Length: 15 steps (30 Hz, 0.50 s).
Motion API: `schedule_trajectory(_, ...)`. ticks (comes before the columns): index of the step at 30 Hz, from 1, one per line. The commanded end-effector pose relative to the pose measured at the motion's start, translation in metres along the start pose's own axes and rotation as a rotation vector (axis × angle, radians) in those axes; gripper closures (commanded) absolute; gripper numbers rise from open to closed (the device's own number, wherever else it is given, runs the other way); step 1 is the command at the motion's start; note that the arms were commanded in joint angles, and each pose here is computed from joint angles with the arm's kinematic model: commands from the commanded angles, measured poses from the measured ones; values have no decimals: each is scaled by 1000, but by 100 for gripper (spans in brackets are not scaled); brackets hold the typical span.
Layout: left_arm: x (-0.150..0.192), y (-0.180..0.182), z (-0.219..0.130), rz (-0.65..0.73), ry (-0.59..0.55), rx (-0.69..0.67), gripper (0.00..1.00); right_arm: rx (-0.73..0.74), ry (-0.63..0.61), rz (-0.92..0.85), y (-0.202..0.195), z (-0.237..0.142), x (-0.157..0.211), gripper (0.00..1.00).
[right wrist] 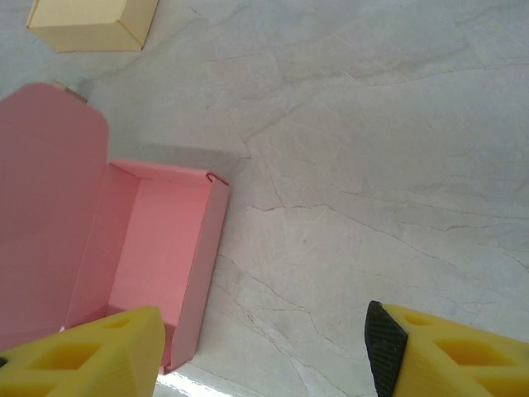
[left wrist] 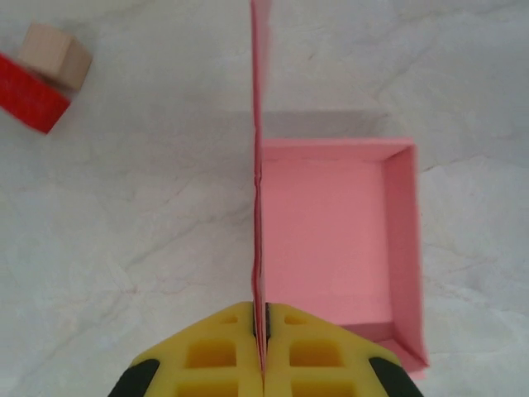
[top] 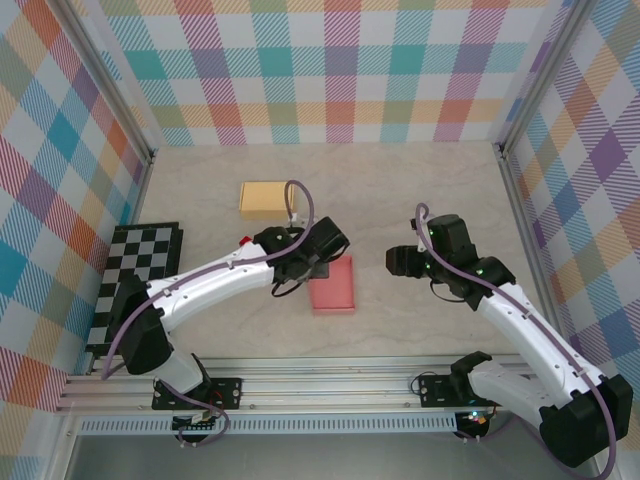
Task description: Fold the paper box
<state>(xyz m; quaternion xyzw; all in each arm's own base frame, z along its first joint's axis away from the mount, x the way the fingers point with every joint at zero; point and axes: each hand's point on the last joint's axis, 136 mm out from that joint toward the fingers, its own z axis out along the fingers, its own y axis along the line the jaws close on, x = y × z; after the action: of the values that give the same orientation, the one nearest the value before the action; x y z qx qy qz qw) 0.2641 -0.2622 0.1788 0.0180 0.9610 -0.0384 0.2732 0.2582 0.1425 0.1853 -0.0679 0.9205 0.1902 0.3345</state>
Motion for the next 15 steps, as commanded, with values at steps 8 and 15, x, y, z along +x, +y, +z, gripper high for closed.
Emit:
schedule_trajectory(8,-32,-26,-20,920,7,154,100,-128,-151,-314,36,-10,-52,28)
schedule_trajectory(15,-38,-32,-21,1142,-80,331,100,-233,-212,-601,51,16,-68,29)
